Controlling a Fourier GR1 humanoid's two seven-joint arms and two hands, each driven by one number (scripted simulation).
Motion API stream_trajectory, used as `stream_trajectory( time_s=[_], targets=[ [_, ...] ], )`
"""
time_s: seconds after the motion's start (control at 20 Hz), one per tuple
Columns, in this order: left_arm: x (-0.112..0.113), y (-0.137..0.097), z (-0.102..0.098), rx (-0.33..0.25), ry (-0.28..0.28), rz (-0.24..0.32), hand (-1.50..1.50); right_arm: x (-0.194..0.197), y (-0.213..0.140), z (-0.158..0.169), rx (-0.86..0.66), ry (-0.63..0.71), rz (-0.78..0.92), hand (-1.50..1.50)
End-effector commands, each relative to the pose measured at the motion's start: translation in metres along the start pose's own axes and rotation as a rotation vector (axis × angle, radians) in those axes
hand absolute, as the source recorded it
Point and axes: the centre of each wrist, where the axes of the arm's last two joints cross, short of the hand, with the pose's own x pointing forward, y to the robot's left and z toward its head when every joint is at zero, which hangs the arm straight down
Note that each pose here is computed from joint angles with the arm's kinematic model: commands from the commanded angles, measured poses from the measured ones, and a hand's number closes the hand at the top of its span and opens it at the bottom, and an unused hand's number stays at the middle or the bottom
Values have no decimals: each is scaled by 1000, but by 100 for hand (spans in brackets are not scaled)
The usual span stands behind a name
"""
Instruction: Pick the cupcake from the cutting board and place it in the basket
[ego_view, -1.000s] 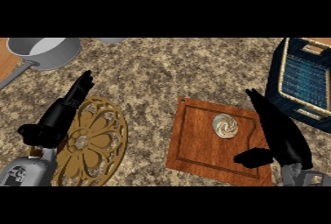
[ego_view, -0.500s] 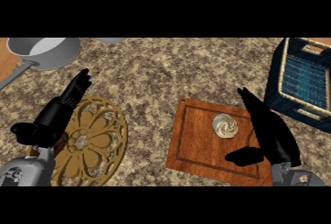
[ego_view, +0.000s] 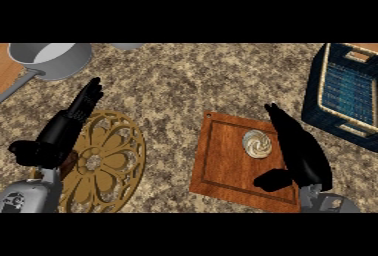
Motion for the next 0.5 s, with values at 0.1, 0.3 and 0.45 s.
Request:
stream_trajectory(
  time_s=[0.1, 0.3, 0.45],
  targets=[
    [0, -7, 2, -1, 4, 12, 0, -7, 9, -24, 24, 20, 37, -150],
    [-19, -14, -9, -18, 13, 6, 0, 10, 23, -31, 16, 28, 43, -150],
    [-6, -10, -25, 10, -9, -7, 0, -13, 24, -21, 26, 48, 53, -150]
  ],
)
